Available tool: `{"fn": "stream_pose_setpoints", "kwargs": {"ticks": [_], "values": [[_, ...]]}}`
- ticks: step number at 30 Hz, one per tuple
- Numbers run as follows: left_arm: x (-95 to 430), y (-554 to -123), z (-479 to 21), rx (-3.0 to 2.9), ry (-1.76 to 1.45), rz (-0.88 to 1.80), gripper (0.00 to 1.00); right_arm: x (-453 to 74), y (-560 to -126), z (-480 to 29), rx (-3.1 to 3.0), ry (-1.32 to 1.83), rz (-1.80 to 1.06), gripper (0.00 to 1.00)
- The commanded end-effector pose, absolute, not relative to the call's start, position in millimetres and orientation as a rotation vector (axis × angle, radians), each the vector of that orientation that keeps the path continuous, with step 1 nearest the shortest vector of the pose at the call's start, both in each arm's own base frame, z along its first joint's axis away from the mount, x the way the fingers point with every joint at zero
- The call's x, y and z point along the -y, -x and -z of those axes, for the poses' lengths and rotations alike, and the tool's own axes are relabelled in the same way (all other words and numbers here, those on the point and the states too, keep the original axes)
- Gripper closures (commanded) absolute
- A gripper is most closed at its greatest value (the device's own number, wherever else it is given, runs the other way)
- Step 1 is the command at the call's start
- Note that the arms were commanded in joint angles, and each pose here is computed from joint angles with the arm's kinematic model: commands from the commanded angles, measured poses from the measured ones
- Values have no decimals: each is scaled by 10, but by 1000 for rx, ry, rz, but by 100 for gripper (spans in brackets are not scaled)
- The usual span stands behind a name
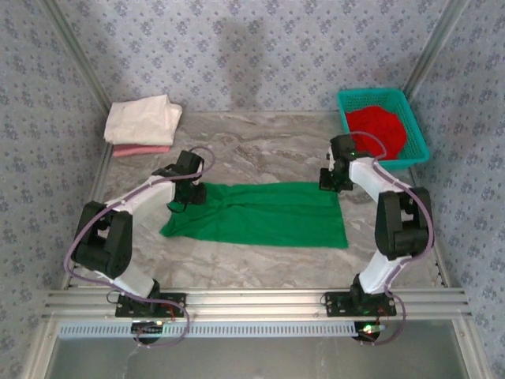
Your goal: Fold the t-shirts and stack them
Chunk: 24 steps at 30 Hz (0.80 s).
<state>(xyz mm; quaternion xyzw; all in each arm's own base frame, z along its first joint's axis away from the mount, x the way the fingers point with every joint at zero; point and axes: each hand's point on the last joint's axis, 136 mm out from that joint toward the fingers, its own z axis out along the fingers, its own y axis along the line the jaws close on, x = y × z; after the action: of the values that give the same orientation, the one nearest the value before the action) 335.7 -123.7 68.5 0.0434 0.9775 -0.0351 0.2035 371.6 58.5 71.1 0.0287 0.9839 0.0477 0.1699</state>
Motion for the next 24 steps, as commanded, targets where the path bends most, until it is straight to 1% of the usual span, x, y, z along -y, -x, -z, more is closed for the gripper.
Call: {"fn": "stream_pose_setpoints", "kwargs": {"ticks": [1, 6, 12, 17, 20, 21, 22, 23, 24], "values": [[1212, -3383, -706, -2726, -90, 83, 70, -499, -3655, -757, -2760, -164, -126, 100], [1175, -3386, -747, -2719, -83, 62, 70, -439, -3614, -741, -2752, -183, -124, 100], [1070, -3346, -862, -2685, -64, 21, 70, -542, -3627, -1149, -2566, -96, -198, 100], [985, -3278, -816, -2690, -36, 0, 70, -406, -3555, -1315, -2498, -148, -171, 100], [941, -3266, -806, -2679, -15, -15, 70, -380, -3517, -1260, -2503, -171, -175, 100], [934, -3262, -793, -2677, -9, -13, 67, -354, -3501, -1203, -2521, -194, -163, 99], [932, -3259, -784, -2678, -7, -11, 67, -320, -3481, -1150, -2543, -215, -143, 94], [932, -3250, -773, -2683, -4, -9, 67, -301, -3463, -1114, -2560, -229, -131, 93], [931, -3240, -765, -2688, 0, -8, 67, -292, -3446, -1090, -2570, -237, -126, 95]]}}
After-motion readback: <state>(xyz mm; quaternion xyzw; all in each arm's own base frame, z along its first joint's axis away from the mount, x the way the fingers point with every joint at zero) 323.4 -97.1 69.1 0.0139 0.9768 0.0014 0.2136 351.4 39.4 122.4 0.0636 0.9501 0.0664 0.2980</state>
